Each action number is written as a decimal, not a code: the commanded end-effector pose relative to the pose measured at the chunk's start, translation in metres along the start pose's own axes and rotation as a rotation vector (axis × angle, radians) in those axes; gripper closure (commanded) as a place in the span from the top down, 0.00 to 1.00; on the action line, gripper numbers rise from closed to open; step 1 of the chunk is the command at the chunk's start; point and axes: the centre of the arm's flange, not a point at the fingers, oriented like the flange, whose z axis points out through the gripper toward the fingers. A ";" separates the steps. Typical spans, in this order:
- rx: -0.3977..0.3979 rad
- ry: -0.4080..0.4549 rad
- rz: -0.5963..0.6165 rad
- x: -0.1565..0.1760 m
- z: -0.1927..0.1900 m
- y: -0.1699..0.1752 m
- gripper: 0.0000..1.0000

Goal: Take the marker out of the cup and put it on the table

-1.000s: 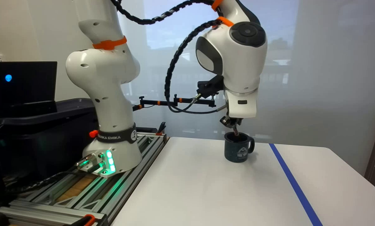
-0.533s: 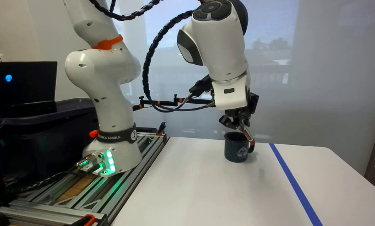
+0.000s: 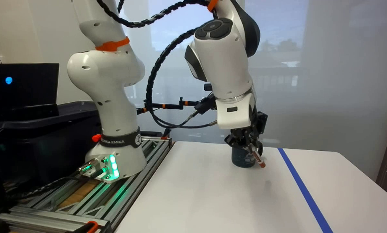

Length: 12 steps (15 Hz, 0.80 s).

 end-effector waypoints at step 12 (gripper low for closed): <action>-0.144 -0.014 0.063 0.013 0.067 0.040 0.06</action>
